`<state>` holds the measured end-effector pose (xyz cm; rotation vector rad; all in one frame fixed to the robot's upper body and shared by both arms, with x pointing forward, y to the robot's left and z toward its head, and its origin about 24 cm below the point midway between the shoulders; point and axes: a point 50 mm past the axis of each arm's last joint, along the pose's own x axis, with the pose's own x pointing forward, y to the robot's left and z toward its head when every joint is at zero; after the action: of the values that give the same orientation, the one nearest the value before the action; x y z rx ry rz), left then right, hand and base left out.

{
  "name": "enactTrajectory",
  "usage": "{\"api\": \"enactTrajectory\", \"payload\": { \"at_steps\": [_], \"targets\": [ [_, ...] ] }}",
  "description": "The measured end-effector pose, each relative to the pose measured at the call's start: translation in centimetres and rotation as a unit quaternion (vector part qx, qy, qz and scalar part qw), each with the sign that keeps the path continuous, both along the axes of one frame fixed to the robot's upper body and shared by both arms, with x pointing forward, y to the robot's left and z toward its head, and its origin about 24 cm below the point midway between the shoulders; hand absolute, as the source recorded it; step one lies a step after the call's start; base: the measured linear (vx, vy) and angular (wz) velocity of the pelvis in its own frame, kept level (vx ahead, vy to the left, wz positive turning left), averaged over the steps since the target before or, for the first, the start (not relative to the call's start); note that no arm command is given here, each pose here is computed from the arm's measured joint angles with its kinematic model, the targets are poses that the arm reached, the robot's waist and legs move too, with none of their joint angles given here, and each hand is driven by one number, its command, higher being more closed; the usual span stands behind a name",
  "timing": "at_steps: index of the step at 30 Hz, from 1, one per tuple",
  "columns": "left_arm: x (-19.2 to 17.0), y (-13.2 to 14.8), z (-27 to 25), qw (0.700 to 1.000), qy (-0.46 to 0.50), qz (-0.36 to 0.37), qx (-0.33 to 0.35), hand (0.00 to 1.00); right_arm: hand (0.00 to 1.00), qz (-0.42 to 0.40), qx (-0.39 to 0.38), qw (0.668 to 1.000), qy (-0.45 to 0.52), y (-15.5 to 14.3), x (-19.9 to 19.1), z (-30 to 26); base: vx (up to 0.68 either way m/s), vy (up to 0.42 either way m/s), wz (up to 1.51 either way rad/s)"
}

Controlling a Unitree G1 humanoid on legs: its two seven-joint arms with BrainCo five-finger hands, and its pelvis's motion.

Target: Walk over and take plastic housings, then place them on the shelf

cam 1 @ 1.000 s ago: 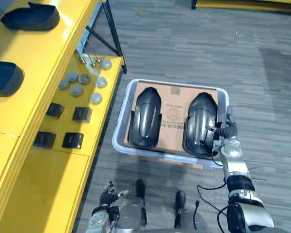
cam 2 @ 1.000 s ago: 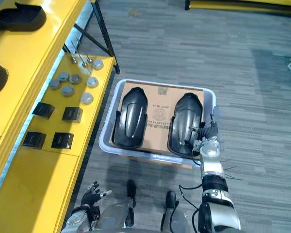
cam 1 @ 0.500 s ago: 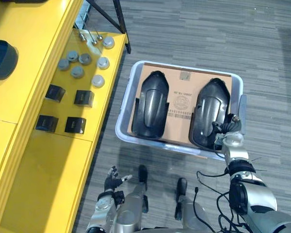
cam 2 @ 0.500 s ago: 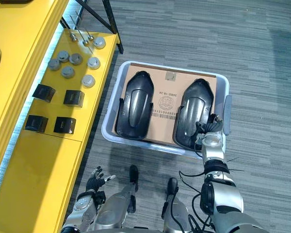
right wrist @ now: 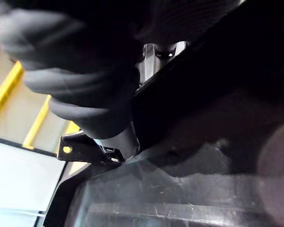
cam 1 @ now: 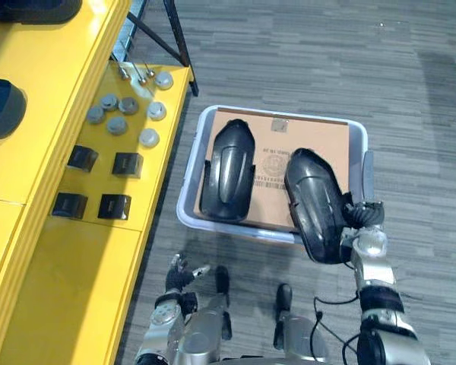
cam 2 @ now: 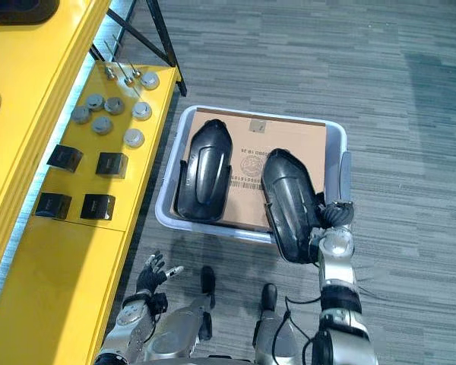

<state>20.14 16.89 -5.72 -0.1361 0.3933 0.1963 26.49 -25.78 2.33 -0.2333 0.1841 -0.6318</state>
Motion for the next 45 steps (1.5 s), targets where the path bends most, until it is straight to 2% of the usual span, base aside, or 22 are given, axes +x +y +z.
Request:
{"api": "enactTrajectory", "payload": {
  "at_steps": [9, 12, 21, 25, 35, 39, 40, 45],
  "targets": [
    [1.1, -1.1, 6.9, 0.987, -0.158, 0.0, -0.027, 0.0, 1.0, 0.007, -0.009, 0.998, -0.055, 2.2, -1.6, 1.8, -0.02, 0.007, 0.05],
    [1.7, -2.8, 9.5, 0.976, -0.213, -0.01, -0.04, 0.0, 1.0, 0.034, -0.026, 0.995, -0.09, 4.1, -1.2, 3.5, 0.0, 0.0, 0.0],
    [3.8, -6.7, 12.9, 0.959, -0.271, -0.05, -0.066, 0.0, 1.0, 0.117, -0.096, 0.979, -0.134, 9.1, -0.5, 6.1, -0.01, 0.005, -0.03],
    [4.3, -7.4, 13.6, 0.956, -0.282, -0.054, -0.052, 0.0, 1.0, 0.148, -0.109, 0.972, -0.149, 10.7, -0.5, 6.8, -0.03, 0.012, -0.07],
    [4.9, -9.1, 12.2, 0.968, -0.236, -0.073, -0.037, 0.0, 1.0, 0.224, -0.112, 0.955, -0.161, 14.5, -0.6, 7.0, -0.01, 0.01, -0.03],
    [5.2, -9.4, 11.4, 0.973, -0.217, -0.073, -0.029, 0.0, 1.0, 0.224, -0.11, 0.956, -0.155, 14.5, -0.9, 6.7, 0.0, 0.011, -0.07],
    [5.2, -9.4, 11.2, 0.974, -0.214, -0.074, -0.028, 1.0, 1.0, 0.224, -0.11, 0.956, -0.154, 14.5, -0.9, 6.6, 0.02, 0.005, -0.1],
    [5.1, -9.4, 10.5, 0.976, -0.201, -0.086, -0.019, 1.0, 1.0, 0.234, -0.106, 0.954, -0.152, 14.8, -1.1, 6.4, 0.0, 0.002, -0.05]
  ]
}}
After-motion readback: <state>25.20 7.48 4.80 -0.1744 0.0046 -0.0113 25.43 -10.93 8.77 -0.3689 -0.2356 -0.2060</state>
